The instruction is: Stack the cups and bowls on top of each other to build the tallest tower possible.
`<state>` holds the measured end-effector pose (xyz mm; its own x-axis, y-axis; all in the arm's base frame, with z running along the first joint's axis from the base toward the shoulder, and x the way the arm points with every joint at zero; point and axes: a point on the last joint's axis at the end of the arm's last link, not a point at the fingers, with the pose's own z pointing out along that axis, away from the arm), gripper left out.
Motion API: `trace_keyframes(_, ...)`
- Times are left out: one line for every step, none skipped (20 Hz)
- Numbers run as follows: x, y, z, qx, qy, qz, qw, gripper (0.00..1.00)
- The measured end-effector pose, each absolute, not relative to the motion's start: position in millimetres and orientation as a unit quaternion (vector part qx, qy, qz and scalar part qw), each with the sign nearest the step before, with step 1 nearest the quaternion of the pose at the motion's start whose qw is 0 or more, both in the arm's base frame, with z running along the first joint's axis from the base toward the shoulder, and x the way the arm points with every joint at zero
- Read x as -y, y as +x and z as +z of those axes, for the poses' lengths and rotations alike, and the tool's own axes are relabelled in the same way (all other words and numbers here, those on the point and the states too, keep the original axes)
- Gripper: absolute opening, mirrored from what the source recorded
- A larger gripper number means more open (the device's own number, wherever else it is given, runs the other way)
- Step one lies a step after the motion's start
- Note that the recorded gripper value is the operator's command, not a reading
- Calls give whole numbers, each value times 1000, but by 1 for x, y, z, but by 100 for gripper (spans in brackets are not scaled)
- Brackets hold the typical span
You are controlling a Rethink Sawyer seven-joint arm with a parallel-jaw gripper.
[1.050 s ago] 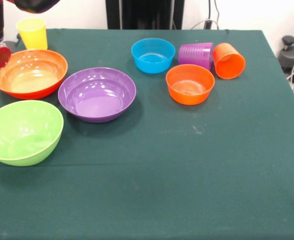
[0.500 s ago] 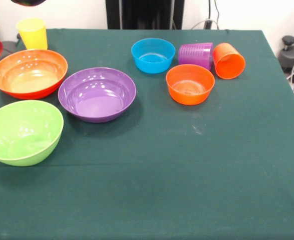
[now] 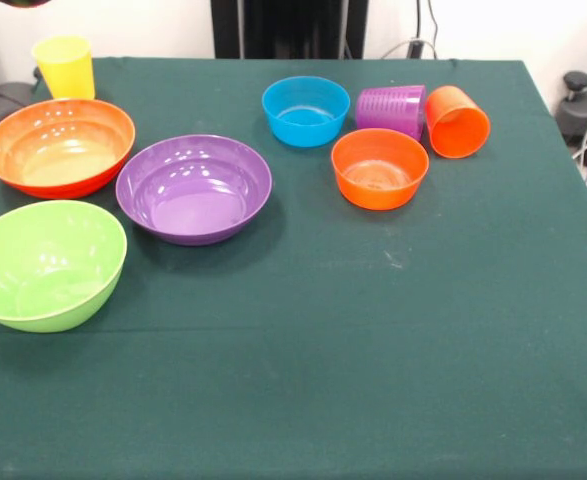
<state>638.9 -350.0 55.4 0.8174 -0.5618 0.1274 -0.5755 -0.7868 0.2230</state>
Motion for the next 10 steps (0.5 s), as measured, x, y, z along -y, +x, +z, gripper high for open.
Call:
trace_keyframes(354,637,55,303,944,27,127,0)
trace_keyframes(358,636,55,306,943,27,127,0)
trace_keyframes(366,633,56,311,942,28,126,0)
trace_keyframes(371,632,56,314,940,29,126,0)
trace_keyframes(376,630,57,318,939,30,126,0)
trace_keyframes(379,629,57,319,939,30,126,0)
trace_keyframes(388,626,57,325,937,31,126,0)
trace_keyframes(394,624,57,329,936,32,126,0)
trace_keyframes(398,623,57,331,935,32,126,0)
trace_keyframes(403,621,57,334,934,33,126,0)
